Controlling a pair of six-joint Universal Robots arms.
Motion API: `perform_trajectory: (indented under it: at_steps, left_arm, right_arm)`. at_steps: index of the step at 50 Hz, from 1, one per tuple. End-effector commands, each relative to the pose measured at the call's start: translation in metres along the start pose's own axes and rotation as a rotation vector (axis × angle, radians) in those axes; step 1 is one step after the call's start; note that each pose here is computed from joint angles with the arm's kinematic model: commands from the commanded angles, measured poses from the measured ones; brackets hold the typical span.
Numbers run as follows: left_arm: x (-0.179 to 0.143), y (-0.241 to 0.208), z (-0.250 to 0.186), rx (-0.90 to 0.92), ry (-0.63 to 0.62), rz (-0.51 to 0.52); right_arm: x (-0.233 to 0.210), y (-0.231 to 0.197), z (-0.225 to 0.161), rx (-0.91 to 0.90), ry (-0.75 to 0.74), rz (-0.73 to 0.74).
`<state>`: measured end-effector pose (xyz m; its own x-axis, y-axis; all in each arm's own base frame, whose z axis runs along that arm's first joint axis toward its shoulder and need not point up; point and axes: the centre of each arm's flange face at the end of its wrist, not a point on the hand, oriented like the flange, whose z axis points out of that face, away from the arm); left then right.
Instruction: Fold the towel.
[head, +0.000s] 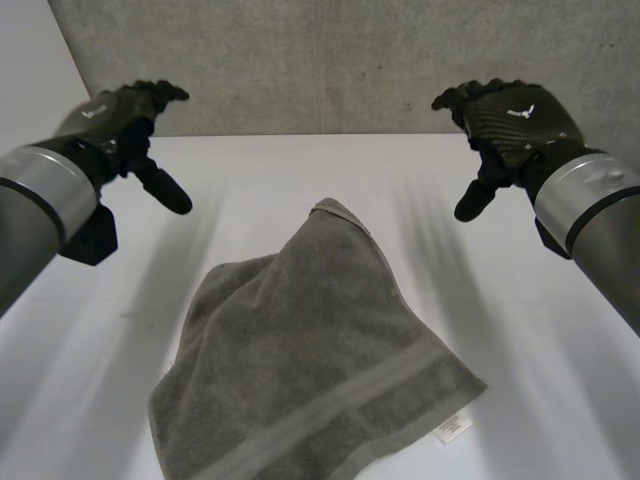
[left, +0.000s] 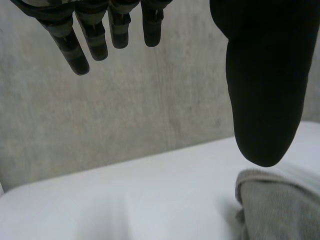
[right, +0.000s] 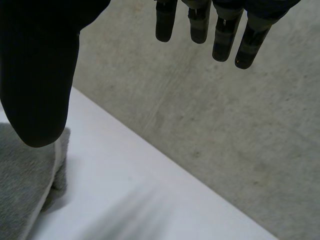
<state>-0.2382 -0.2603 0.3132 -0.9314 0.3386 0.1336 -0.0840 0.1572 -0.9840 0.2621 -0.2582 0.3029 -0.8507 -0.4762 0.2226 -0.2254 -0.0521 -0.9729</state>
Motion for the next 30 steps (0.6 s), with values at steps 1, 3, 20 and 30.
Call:
perform_trajectory:
  at_steps: [1,3,20,30]
  left_arm:
    - [-0.004,0.032,0.027,-0.084,-0.008,0.059]
    - [-0.006,0.05,0.043,-0.104,-0.005,0.103]
    - [0.053,0.129,0.128,-0.058,0.392,0.16]
    - [0.067,0.179,0.141,-0.155,0.438,0.259]
  right_arm:
    - [-0.005,0.028,0.016,-0.079,-0.017,0.033]
    - [-0.007,0.037,0.021,-0.103,-0.023,0.062]
    - [-0.009,0.08,0.04,-0.22,-0.012,0.263]
    - [0.0,0.088,0.042,-0.236,0.009,0.254]
